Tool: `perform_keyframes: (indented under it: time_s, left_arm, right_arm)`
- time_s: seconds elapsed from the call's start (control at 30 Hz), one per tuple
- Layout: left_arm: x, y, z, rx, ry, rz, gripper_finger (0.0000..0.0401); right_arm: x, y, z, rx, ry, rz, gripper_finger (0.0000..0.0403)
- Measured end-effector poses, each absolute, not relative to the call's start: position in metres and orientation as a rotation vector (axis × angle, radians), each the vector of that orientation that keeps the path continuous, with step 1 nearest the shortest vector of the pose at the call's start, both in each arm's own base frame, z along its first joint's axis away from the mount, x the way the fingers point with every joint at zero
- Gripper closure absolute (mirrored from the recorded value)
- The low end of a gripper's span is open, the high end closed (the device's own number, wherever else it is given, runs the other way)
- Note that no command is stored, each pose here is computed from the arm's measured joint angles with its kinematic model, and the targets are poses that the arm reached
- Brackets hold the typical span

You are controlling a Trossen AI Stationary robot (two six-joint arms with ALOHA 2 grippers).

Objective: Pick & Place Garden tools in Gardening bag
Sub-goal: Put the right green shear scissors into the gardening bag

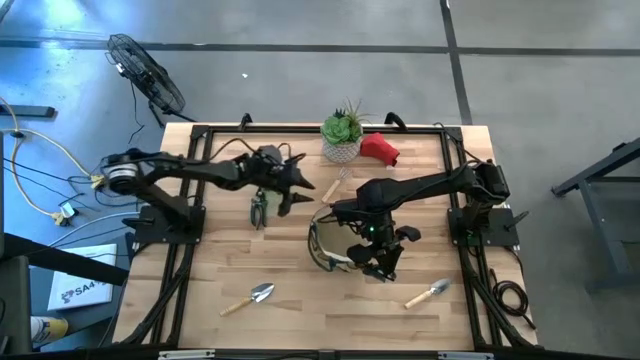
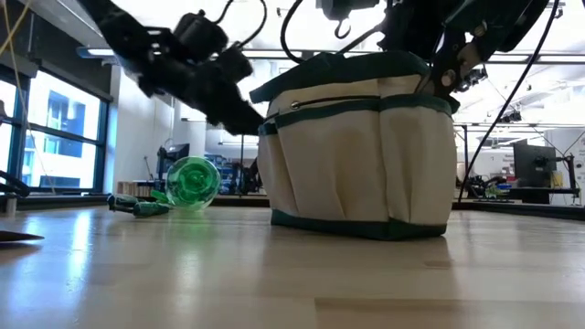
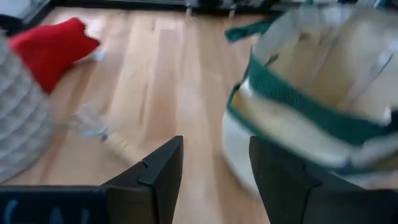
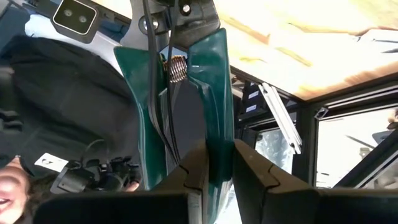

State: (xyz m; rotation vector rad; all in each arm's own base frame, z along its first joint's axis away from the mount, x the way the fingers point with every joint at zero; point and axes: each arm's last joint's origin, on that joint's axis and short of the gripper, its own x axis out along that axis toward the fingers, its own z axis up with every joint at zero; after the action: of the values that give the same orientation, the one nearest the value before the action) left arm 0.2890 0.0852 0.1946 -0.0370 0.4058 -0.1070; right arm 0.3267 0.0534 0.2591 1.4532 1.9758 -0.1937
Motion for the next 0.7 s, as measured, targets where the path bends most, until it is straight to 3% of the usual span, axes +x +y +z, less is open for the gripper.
perform_keyframes:
  time_s: [0.27, 0.7]
  left_arm:
    - [0.33, 0.065, 0.18, -0.061, 0.452, -0.239, 0.0221]
    - [0.334, 0.061, 0.181, -0.072, 0.465, -0.308, 0.0221]
  right_arm:
    - [0.327, 0.054, 0.259, 1.477, 1.984, -0.221, 0.0367]
    - [0.328, 0.042, 0.259, 1.499, 1.951, -0.261, 0.0367]
